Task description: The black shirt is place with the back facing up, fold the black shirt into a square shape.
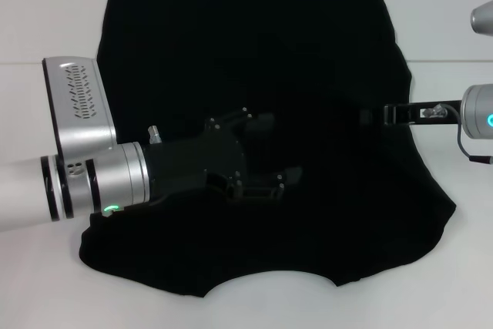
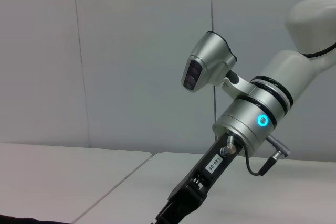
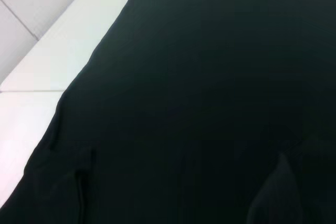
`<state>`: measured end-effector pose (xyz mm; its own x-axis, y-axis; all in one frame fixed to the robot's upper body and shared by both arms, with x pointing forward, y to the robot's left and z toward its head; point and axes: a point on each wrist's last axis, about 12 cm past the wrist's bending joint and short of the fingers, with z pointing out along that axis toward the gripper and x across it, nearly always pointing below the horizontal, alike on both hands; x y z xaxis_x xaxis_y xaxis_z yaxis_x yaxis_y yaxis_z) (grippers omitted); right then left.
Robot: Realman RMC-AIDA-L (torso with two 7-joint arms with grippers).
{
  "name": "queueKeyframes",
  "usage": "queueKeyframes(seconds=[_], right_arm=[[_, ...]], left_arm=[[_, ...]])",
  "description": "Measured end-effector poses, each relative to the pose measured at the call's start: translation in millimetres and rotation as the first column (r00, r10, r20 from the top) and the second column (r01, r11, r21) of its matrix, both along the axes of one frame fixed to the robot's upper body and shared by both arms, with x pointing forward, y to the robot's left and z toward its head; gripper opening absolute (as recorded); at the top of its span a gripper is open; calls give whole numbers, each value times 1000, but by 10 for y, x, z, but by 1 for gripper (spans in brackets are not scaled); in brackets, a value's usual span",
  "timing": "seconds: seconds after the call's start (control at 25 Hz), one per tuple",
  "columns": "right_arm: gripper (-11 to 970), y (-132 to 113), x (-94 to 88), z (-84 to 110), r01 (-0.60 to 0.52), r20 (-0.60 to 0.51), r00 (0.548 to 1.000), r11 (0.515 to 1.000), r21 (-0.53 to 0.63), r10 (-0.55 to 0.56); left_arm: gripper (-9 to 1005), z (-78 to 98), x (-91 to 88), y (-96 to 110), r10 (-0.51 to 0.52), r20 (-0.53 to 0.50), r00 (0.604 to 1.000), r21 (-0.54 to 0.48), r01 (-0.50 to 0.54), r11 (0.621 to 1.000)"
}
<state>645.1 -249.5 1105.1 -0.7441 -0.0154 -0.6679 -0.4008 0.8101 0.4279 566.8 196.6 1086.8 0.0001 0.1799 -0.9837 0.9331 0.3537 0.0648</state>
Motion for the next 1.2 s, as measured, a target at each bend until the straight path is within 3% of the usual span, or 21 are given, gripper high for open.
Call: queueKeyframes(seconds=[0.24,0.48,0.64,0.92,1.0,1.2], right_arm=[[45,7,-9,2,0,8,1000,1000,1,0],[268,-72,-20,48,23,37,999,1000,12,-23],[344,-91,-51,35,14,54,998,1000,22,-16],[478,-67,-270,-52,-81,152,986,988,128,61],[725,-45,-331,-74,-118,186,978,982,147,90],[786,64,-424,-166,-190,217,964,969,160,153]], left_arm=[[932,1,13,18,15,-1,1000,-2,-15,1000],[933,23,29,103,57,-30,998,-35,-58,998],[930,27,-4,206,87,-92,992,-74,-94,993],[912,61,-183,578,148,-265,953,-98,-180,979],[907,64,-241,700,173,-310,935,-85,-209,974],[894,84,-406,1090,270,-421,866,3,-296,955]])
